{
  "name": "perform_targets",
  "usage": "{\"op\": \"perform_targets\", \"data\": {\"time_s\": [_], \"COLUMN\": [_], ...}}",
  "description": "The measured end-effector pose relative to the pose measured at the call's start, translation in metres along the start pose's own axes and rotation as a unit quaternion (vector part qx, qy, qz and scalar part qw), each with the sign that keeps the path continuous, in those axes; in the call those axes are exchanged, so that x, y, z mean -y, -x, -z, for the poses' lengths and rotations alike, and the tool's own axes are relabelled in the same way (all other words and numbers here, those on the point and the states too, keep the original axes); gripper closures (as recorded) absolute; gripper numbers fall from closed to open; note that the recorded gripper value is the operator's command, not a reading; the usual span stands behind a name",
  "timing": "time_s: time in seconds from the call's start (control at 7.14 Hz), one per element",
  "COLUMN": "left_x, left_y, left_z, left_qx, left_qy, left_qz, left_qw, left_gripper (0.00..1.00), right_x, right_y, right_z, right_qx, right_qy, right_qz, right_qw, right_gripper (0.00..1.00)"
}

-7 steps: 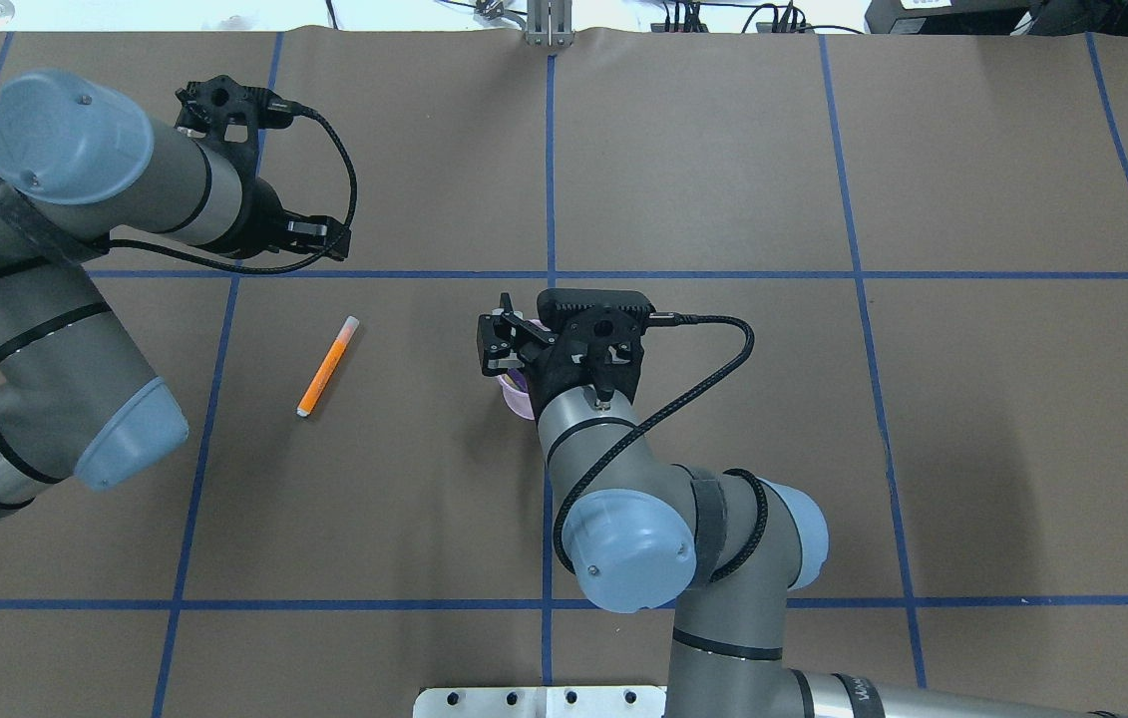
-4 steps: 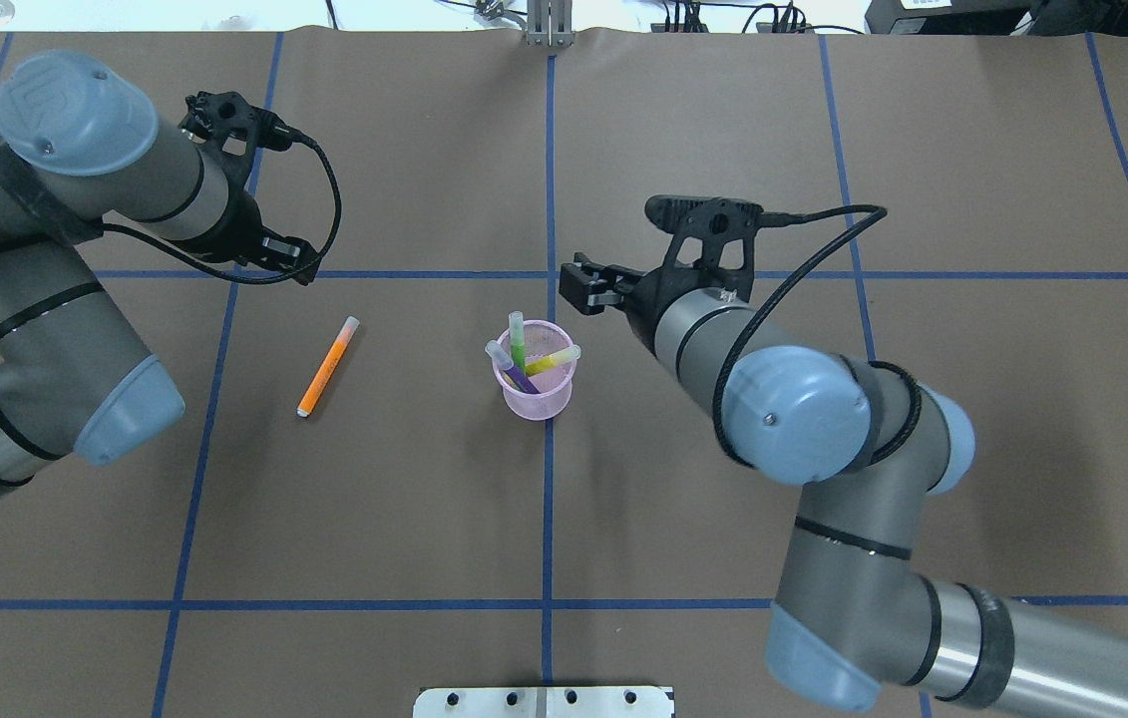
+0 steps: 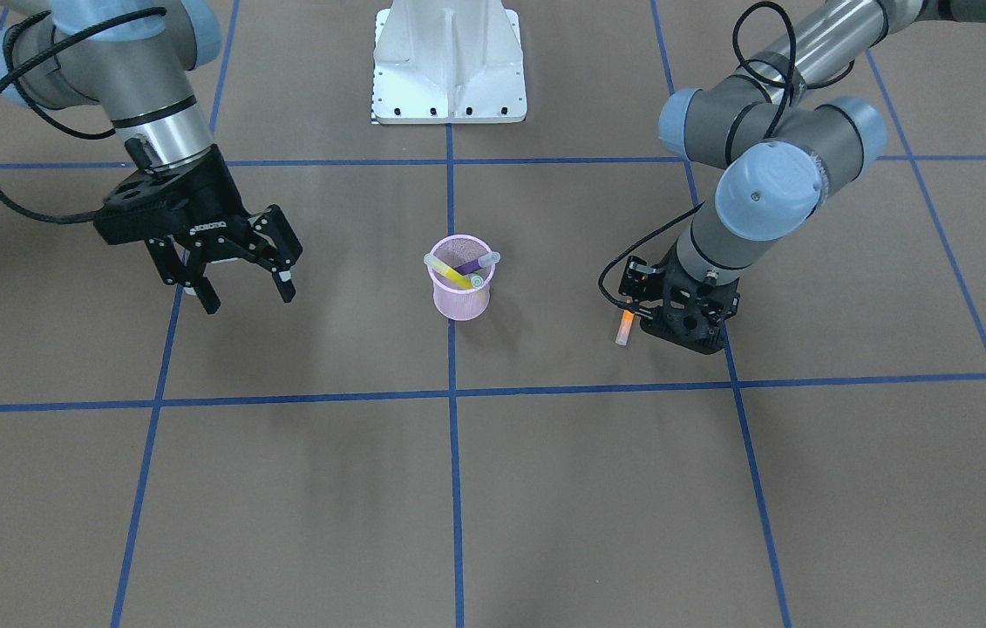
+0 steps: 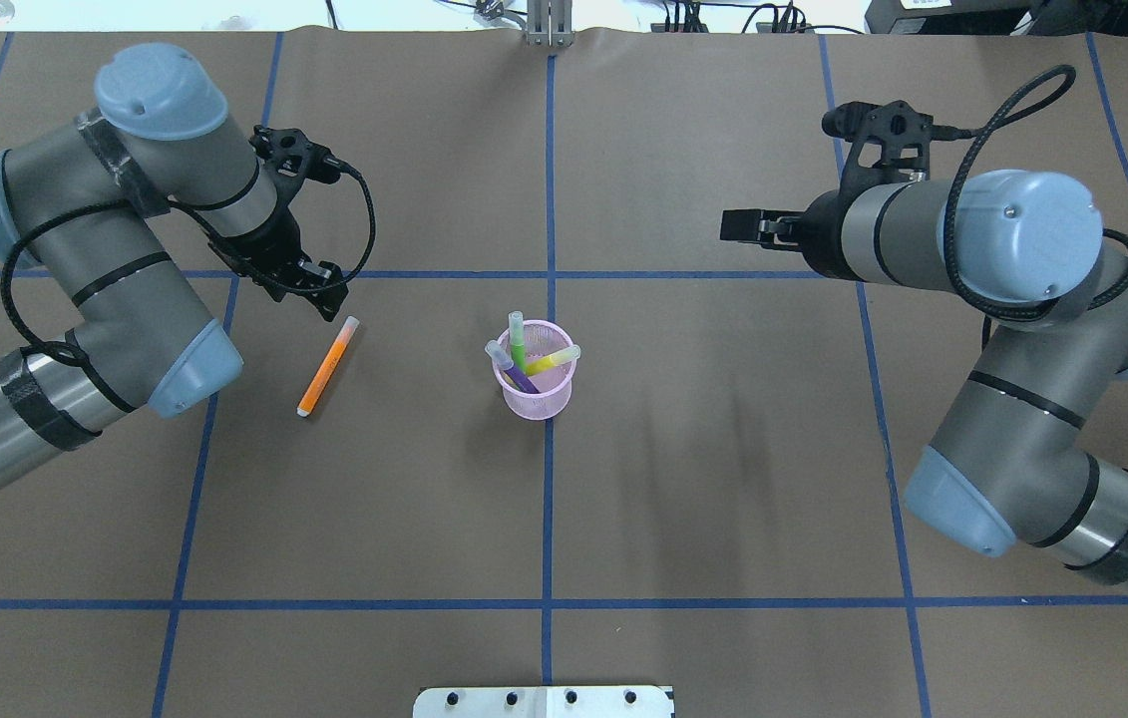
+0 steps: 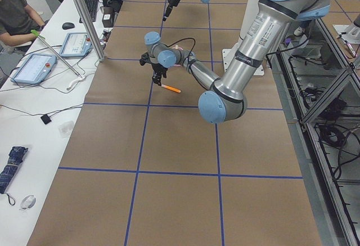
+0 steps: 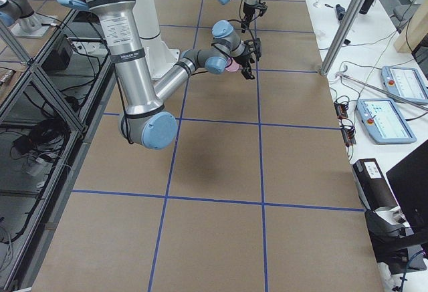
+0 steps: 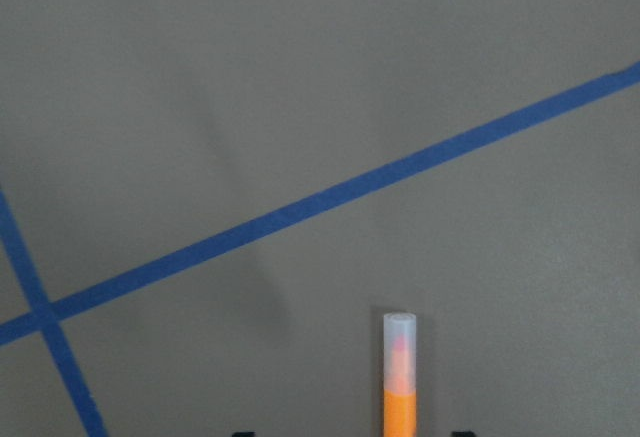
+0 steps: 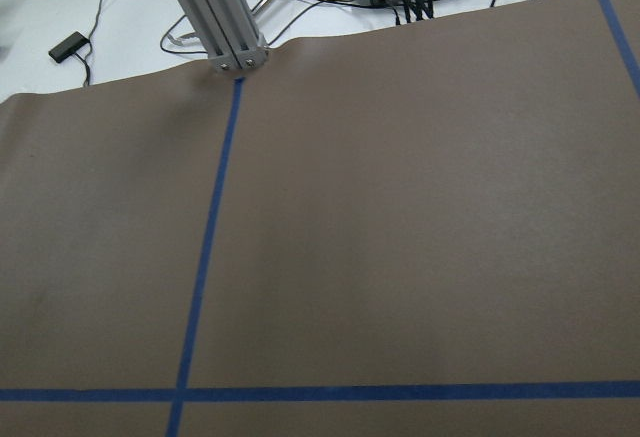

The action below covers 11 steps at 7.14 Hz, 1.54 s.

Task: Collect pens into pen holder
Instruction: 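Lower the left gripper onto the orange marker and close on it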

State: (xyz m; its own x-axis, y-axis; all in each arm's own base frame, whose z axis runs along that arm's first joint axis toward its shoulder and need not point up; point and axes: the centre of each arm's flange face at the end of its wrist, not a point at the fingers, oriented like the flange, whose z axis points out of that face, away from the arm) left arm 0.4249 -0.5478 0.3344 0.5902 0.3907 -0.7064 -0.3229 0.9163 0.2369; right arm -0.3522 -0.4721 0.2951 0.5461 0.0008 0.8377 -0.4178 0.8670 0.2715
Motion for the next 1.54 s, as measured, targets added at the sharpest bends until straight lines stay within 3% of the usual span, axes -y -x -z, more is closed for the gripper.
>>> {"op": "perform_targets", "data": {"time_s": [0.42,0.98,1.54], "left_x": [0.001,0.010,0.010], "left_y": [-0.014,-0.022,-0.021], "left_z": [-0.028,-0.045,-0.055], "left_qx": [-0.010,-0.005,-0.002], "left_qy": [0.031,0.042,0.049], "left_qz": [-0.008,-0.009,-0.007], "left_qw": [0.9994,0.9991,0.9988], "left_gripper": [0.31,0.33,0.43], "right_x": [0.005,0.005,0.004], "right_y": [-0.030,-0.034,-0.032], "right_z": [0.001,0.002,0.005], "right_qx": [-0.014,-0.016,-0.008], "right_qy": [0.014,0.013,0.010], "right_qz": [0.009,0.008,0.009], "right_qw": [0.9998,0.9997,0.9999], "right_gripper": [0.00,0.00,0.00]}}
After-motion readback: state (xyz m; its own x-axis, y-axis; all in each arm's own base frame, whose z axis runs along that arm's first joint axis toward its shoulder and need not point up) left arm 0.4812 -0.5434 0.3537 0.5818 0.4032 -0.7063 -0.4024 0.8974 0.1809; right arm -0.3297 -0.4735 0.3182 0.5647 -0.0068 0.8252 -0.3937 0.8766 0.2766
